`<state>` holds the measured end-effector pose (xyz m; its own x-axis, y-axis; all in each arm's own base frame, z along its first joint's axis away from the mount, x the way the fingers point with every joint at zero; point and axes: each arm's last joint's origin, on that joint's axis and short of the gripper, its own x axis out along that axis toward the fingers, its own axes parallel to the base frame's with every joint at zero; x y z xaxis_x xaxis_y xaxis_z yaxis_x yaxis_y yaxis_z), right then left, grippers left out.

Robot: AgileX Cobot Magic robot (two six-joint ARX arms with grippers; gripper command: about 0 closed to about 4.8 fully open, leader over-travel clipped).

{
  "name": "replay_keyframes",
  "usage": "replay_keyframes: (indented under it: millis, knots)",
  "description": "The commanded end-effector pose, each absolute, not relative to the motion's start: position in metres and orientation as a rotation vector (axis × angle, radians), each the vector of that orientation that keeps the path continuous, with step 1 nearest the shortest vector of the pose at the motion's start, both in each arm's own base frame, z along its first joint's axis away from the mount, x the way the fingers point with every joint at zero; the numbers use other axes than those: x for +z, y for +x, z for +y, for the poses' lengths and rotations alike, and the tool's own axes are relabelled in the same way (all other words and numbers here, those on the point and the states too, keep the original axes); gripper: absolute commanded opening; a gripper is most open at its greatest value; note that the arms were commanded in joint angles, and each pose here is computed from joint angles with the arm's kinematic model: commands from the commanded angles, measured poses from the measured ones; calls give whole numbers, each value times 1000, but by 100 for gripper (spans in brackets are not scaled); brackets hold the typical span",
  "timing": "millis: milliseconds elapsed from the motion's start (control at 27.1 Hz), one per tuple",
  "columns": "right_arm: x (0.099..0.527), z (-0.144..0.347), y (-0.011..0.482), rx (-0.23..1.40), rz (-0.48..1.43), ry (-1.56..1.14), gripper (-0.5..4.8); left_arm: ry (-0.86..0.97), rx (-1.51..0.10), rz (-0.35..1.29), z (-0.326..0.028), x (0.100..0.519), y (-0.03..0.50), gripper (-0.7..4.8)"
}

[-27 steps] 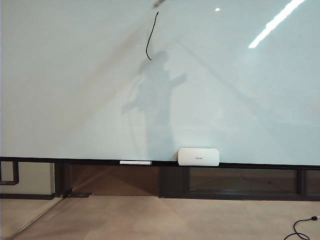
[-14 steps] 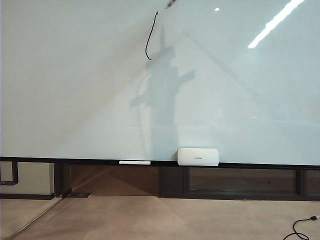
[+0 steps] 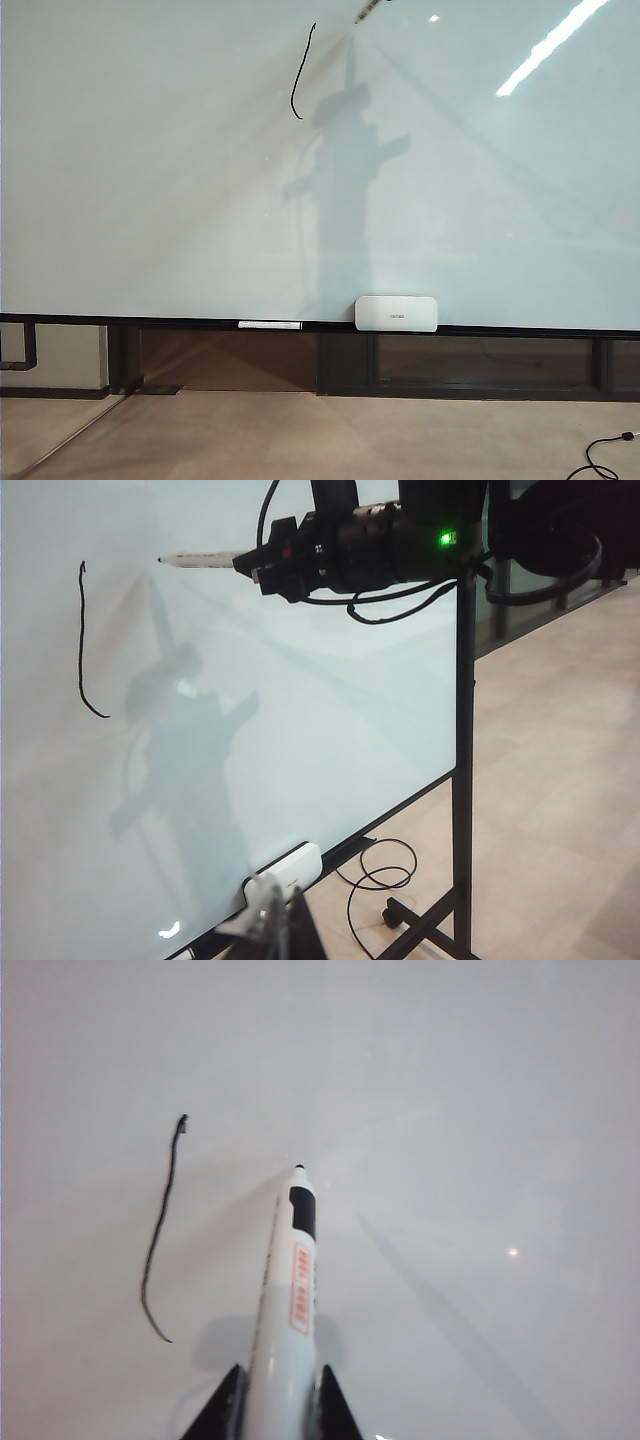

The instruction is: Reach to the right to find the marker pen, pick it up, and write the number 11 on the whiteboard.

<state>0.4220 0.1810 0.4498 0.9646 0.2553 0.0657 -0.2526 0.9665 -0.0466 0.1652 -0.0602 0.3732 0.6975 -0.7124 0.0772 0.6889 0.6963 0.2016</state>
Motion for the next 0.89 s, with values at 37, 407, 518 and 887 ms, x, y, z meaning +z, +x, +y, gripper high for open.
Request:
replay_keyframes:
  millis: [37, 407, 518, 887]
  knots:
    - [456, 178, 420, 252, -103, -26, -3, 160, -792, -175, -60, 377, 164, -6]
    - [460, 176, 421, 265, -139, -15, -3, 160, -792, -174, -60, 377, 164, -6]
    - [459, 176, 421, 271, -138, -16, -3, 160, -792, -174, -60, 377, 164, -6]
    - [453, 179, 427, 272, -138, -16, -3, 179, -728, -171, -59, 376, 167, -6]
